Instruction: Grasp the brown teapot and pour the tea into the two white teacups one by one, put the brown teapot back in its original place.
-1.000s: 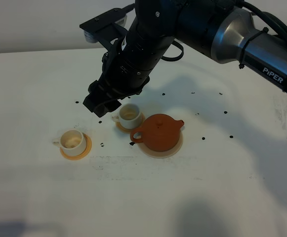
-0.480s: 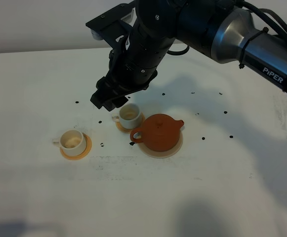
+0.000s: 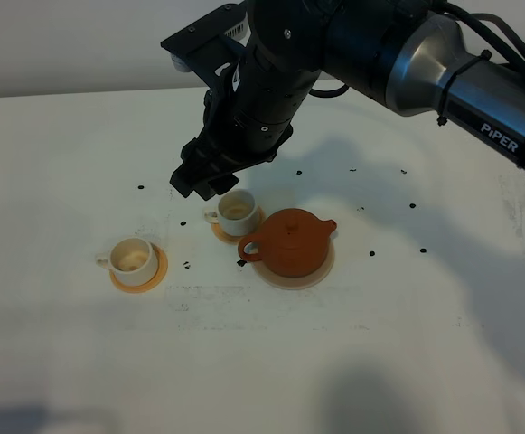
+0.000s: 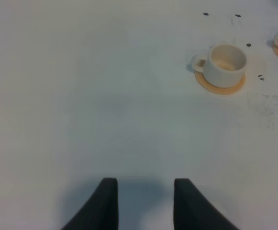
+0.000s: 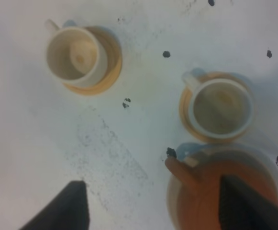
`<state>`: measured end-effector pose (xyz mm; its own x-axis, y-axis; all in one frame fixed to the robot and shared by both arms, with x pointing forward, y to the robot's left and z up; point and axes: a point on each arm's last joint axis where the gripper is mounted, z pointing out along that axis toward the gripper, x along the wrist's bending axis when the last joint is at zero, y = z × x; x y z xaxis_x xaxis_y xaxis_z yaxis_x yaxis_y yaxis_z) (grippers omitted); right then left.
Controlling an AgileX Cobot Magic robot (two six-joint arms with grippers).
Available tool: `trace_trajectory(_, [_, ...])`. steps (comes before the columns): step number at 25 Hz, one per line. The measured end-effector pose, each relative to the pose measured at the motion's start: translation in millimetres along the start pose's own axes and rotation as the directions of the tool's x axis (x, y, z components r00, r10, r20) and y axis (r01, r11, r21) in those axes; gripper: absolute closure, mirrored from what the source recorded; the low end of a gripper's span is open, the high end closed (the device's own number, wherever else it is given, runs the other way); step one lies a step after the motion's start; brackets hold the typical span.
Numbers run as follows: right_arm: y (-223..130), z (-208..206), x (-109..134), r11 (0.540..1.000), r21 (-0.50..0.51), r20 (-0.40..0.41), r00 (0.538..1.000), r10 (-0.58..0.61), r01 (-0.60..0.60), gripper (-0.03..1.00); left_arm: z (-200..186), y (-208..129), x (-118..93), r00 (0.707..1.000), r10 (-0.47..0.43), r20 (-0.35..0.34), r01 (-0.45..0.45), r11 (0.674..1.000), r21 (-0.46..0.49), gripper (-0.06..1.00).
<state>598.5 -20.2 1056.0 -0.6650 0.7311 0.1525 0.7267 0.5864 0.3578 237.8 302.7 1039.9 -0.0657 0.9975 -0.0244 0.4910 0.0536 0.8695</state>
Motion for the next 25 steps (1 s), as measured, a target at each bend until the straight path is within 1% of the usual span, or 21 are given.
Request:
trace_trajectory(5, [3.9, -0.1, -0.9, 0.999, -0.042, 0.009, 1.0, 0.004, -0.004, 0.41, 0.0, 0.0, 0.0, 1.0, 0.0, 0.0, 0.0, 1.0, 0.0, 0.64])
trace_trajectory(7, [4.6, 3.2, -1.7, 0.999, -0.045, 0.011, 1.0, 0.007, -0.006, 0.41, 0.0, 0.0, 0.0, 1.0, 0.0, 0.0, 0.0, 1.0, 0.0, 0.64])
trace_trajectory(15, [2.8, 41.8, -10.1, 1.0, 0.019, 0.023, 1.0, 0.019, -0.019, 0.41, 0.0, 0.0, 0.0, 1.0, 0.0, 0.0, 0.0, 1.0, 0.0, 0.64])
trace_trajectory(20, [4.5, 42.8, -14.8, 0.999, -0.002, 0.072, 0.996, 0.045, -0.045, 0.41, 0.0, 0.0, 0.0, 1.0, 0.0, 0.0, 0.0, 1.0, 0.0, 0.64])
trace_trajectory(25, [4.3, 42.6, -17.2, 0.999, -0.002, 0.098, 0.994, 0.048, -0.048, 0.41, 0.0, 0.0, 0.0, 1.0, 0.0, 0.0, 0.0, 1.0, 0.0, 0.64])
